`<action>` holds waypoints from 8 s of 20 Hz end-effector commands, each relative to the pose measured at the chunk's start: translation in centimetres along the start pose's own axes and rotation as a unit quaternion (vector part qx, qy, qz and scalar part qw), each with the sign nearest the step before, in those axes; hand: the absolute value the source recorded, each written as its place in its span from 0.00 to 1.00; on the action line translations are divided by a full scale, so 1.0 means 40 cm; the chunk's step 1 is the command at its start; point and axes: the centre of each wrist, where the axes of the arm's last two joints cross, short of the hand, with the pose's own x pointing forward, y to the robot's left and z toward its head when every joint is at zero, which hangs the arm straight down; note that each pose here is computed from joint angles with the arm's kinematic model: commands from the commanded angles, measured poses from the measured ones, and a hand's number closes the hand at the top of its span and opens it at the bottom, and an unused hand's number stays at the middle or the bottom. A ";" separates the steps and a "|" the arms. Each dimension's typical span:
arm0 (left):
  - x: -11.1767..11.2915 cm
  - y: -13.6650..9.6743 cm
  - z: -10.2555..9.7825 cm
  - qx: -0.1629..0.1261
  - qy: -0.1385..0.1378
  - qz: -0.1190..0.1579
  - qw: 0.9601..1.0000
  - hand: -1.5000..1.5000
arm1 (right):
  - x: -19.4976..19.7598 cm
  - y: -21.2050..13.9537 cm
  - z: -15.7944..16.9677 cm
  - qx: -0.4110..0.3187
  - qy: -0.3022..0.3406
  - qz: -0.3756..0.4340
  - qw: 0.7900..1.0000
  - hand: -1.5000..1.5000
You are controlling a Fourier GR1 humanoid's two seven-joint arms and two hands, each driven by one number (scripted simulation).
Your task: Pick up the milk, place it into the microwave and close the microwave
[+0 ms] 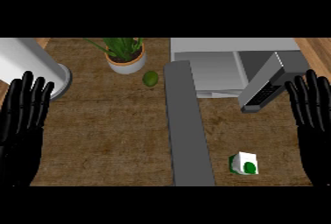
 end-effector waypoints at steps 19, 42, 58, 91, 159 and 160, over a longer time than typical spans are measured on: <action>0.024 0.026 0.143 0.052 0.071 0.079 0.993 0.00 | 0.123 0.180 0.213 0.074 0.031 -0.122 0.989 0.00; -0.009 0.092 0.255 0.046 0.077 0.079 0.993 0.00 | -0.172 0.058 0.241 -0.052 0.107 -0.038 0.992 0.00; 0.019 0.079 0.286 0.049 0.069 0.078 0.993 0.00 | -0.306 -0.074 0.404 -0.042 0.135 -0.012 0.990 0.00; -0.016 0.073 0.281 0.048 0.085 0.083 0.992 0.00 | -0.570 -0.189 0.463 0.034 0.188 -0.069 0.979 0.00; -0.016 0.173 0.249 0.014 0.074 0.115 0.991 0.00 | -0.469 0.081 -0.400 -0.002 0.050 0.105 0.993 1.00; -0.014 0.158 0.243 0.012 0.078 0.108 0.991 0.00 | -0.475 0.043 -0.391 -0.001 0.050 0.116 0.992 1.00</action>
